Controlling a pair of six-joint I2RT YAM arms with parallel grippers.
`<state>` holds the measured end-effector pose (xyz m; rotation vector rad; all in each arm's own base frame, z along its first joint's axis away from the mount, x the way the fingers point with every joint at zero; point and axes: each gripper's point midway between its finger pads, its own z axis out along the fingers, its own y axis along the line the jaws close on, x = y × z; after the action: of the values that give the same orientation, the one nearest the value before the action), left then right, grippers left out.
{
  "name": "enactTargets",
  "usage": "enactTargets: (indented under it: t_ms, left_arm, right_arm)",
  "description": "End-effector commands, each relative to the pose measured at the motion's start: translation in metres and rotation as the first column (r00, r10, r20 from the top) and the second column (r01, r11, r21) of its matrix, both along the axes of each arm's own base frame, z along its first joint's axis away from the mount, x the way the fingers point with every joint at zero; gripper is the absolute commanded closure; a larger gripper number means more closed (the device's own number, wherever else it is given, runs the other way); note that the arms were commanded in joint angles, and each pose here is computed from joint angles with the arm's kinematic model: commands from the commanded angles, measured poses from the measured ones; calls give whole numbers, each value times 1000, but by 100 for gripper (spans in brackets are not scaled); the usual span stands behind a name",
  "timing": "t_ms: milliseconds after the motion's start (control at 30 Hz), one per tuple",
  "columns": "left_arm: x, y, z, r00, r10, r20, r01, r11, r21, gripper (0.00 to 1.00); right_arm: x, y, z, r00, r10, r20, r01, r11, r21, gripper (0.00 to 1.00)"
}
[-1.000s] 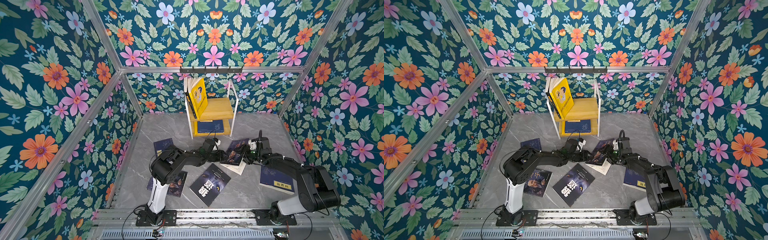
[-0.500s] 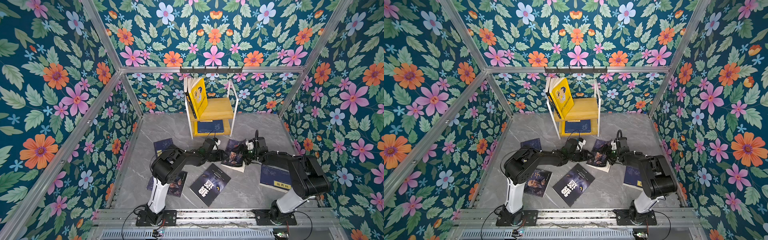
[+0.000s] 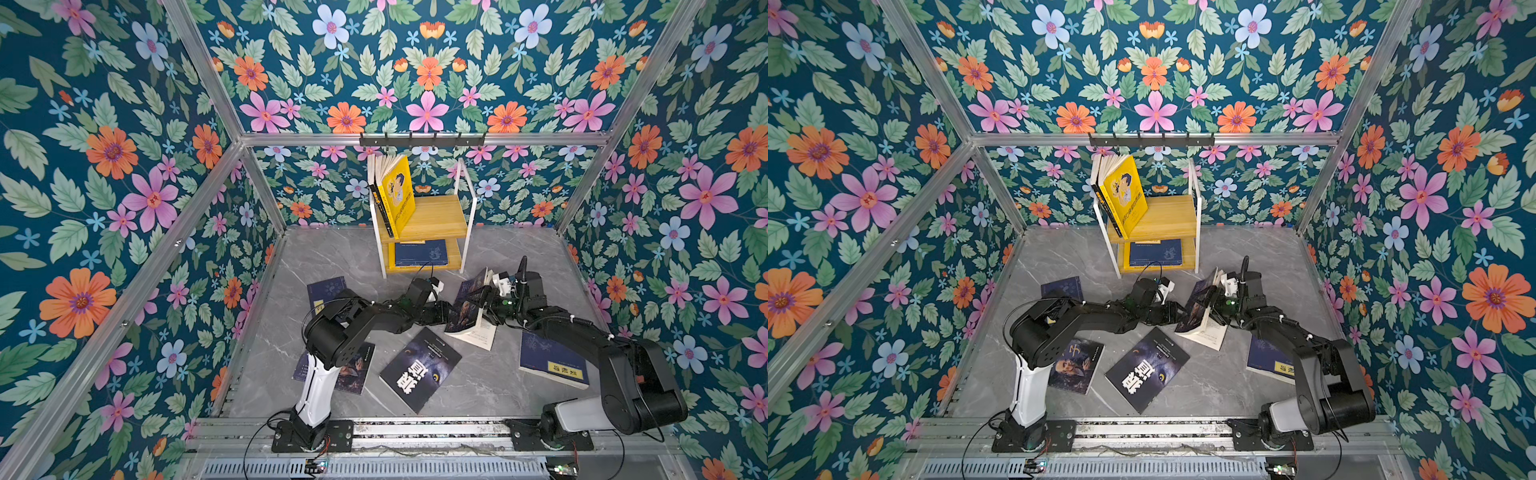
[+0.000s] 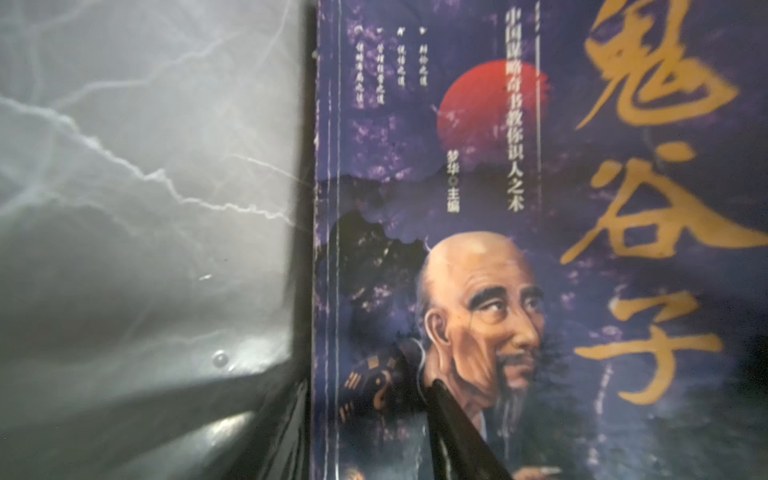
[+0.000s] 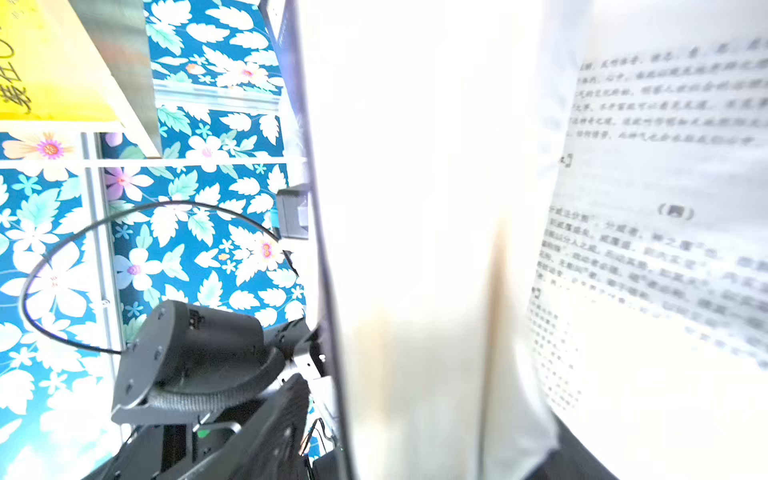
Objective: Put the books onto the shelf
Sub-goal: 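Grasp the purple book's edges with both grippers and stand it upright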
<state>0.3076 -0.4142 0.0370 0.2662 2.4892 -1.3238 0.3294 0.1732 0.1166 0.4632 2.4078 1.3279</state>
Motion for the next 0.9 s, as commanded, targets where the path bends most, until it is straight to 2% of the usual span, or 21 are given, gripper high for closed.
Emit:
enactTargets:
  t_ms: [0,200,367,500,667,733,867]
  left_arm:
    - [-13,16,-27,996,14,-88,-5,995,104,50]
    - [-13,18,-26,997,12,-72,-4,994,113,51]
    - [-14,18,-26,997,11,-74,-3,994,113,51]
    - [-14,17,-25,997,12,-78,-4,994,107,52]
    - [-13,17,-28,996,11,-84,-2,994,108,52]
    - [-14,16,-29,996,12,-90,-2,994,108,52]
    - [-13,15,-26,996,11,-86,-2,995,103,52]
  right_arm:
    - [-3,4,0,1000,31,-5,-31,999,15,29]
    - [-16,0,0,999,44,-15,-44,999,-18,30]
    - [-24,-10,0,999,41,13,-40,995,-92,30]
    - [-8,-16,-14,1000,25,-3,-25,992,-126,24]
    - [23,-10,-24,998,38,-49,-42,995,-91,20]
    - [30,-8,-17,999,38,-38,-41,996,-84,23]
    - [24,-9,-2,999,25,-21,-27,997,-68,36]
